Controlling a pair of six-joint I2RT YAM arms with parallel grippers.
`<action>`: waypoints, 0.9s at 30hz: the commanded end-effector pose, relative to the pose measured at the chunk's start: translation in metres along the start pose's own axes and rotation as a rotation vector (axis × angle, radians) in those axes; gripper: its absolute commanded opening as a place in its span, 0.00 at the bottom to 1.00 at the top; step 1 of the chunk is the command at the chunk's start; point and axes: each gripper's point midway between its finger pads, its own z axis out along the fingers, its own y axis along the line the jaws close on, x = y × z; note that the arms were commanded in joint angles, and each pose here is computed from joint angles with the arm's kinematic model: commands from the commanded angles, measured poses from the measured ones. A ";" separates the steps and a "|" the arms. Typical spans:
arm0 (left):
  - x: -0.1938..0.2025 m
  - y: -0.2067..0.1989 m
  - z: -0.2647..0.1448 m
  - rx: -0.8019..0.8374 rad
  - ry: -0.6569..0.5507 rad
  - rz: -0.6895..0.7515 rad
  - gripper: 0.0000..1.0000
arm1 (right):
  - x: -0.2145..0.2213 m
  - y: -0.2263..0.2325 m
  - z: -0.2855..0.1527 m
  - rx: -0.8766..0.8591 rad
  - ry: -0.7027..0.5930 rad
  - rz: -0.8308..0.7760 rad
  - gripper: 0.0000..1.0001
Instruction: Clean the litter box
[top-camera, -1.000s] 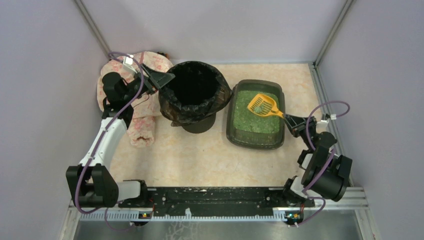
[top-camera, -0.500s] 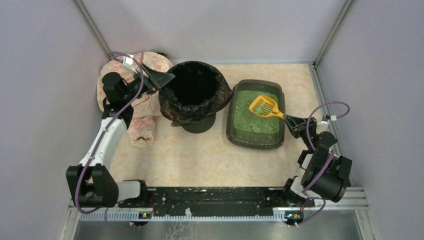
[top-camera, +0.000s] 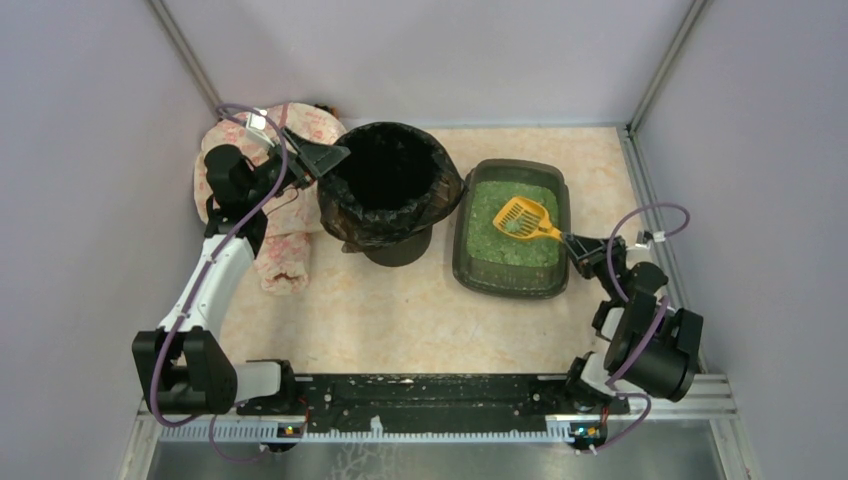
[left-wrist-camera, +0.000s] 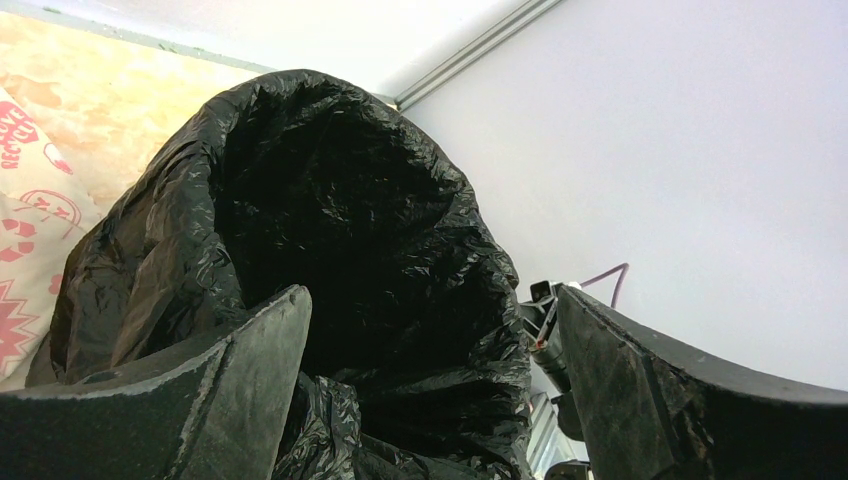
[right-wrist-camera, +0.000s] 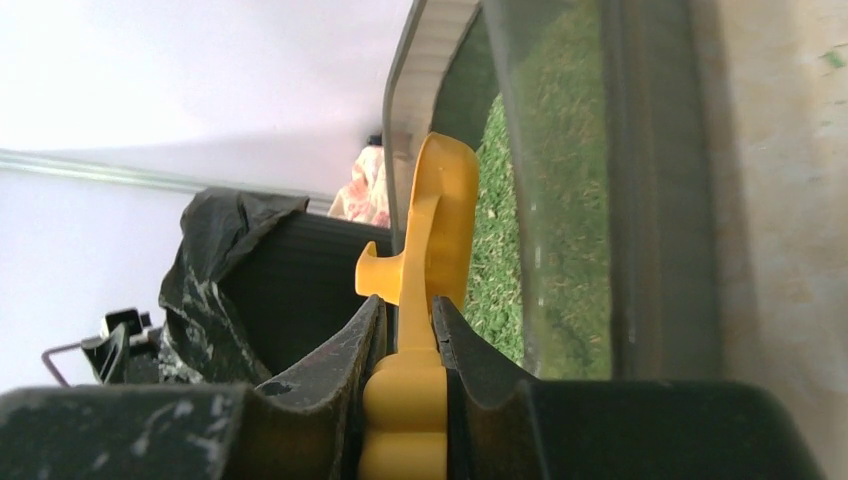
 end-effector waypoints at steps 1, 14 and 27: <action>0.012 0.012 0.000 -0.017 0.038 -0.035 0.99 | -0.009 0.025 0.004 -0.076 -0.041 -0.096 0.00; 0.012 0.011 0.000 -0.015 0.040 -0.038 0.99 | -0.009 0.035 0.012 -0.075 0.016 -0.131 0.00; 0.013 0.011 -0.001 -0.018 0.035 -0.034 0.99 | 0.004 0.046 0.009 -0.240 0.075 -0.006 0.00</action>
